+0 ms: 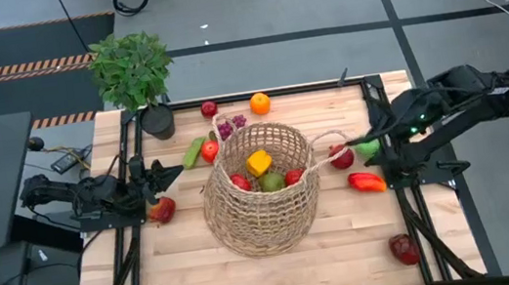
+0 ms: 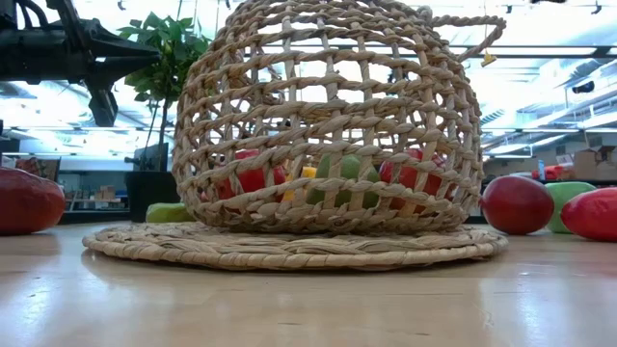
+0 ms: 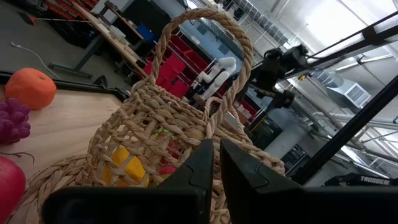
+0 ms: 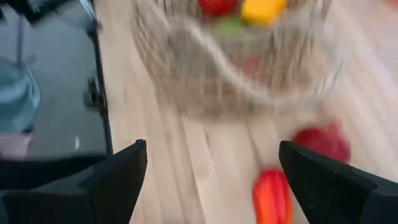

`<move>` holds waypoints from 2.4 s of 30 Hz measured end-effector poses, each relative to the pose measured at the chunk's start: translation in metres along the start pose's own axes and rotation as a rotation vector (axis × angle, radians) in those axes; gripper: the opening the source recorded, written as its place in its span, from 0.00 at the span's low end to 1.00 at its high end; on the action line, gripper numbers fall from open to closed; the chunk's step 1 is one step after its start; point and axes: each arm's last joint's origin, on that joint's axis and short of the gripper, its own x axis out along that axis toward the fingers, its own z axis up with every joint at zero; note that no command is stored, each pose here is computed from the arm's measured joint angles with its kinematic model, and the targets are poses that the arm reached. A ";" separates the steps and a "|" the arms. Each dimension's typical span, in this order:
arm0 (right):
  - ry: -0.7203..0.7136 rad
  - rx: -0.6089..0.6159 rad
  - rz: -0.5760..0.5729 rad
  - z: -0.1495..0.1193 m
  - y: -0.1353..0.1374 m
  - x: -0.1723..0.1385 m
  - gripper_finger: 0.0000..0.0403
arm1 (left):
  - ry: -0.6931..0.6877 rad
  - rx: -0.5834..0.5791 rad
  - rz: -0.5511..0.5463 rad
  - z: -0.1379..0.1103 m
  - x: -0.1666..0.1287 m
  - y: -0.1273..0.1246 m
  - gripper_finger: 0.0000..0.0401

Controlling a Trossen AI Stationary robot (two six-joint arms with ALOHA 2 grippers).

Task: Build produce basket
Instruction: Put the red mango into the brown basket

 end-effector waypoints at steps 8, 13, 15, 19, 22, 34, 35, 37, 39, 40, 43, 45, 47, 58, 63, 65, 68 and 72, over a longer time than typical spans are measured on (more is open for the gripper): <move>0.270 0.060 -0.055 -0.015 0.010 0.031 0.91 | -0.001 0.000 0.000 0.000 0.000 0.000 0.09; 0.315 0.049 -0.078 -0.030 0.023 0.067 0.91 | 0.000 0.000 0.000 0.000 0.000 0.000 0.09; 0.333 0.039 -0.092 -0.038 0.030 0.084 0.91 | 0.000 0.000 0.000 0.000 0.000 0.000 0.09; 0.391 -0.021 -0.151 -0.058 0.048 0.115 0.90 | 0.000 0.000 0.000 0.000 0.000 0.000 0.09; 0.416 -0.114 -0.230 -0.072 0.060 0.131 0.88 | 0.000 0.000 0.000 0.000 0.000 0.000 0.09; 0.468 -0.323 -0.445 -0.115 0.051 0.175 0.86 | 0.000 0.000 0.000 0.000 0.000 0.000 0.09; 0.473 -0.312 -0.462 -0.115 0.046 0.176 0.86 | 0.000 0.000 0.000 0.000 0.000 0.000 0.09; 0.487 -0.280 -0.485 -0.112 0.036 0.178 0.87 | 0.000 0.000 0.000 0.000 0.000 0.000 0.09; 0.511 -0.251 -0.485 -0.109 0.029 0.180 0.89 | 0.000 0.000 0.000 0.000 0.000 0.000 0.09; 0.522 -0.241 -0.472 -0.106 0.026 0.181 0.90 | 0.000 0.000 0.000 0.000 0.000 0.000 0.09; 0.556 -0.224 -0.454 -0.097 0.018 0.186 0.94 | 0.000 0.000 0.000 0.000 0.000 0.000 0.09; 0.572 -0.237 -0.460 -0.092 0.011 0.191 0.96 | 0.000 0.000 0.001 0.000 0.000 0.000 0.09; 0.592 -0.256 -0.466 -0.086 0.005 0.195 0.98 | 0.000 0.000 0.000 0.000 0.000 0.000 0.09; 0.640 -0.253 -0.482 -0.081 -0.025 0.212 0.99 | 0.000 0.000 0.000 0.000 0.000 0.000 0.09; 0.686 -0.221 -0.499 -0.091 -0.038 0.217 0.99 | 0.000 0.000 0.000 0.000 0.000 0.000 0.09; 0.694 -0.224 -0.519 -0.095 -0.043 0.219 0.99 | 0.000 0.000 0.000 0.000 0.000 0.000 0.09; 0.695 -0.215 -0.519 -0.099 -0.049 0.223 0.99 | 0.000 0.000 0.000 0.000 0.000 0.000 0.09; 0.709 -0.187 -0.457 -0.107 -0.054 0.230 0.99 | -0.001 0.000 0.000 0.000 0.000 0.000 0.09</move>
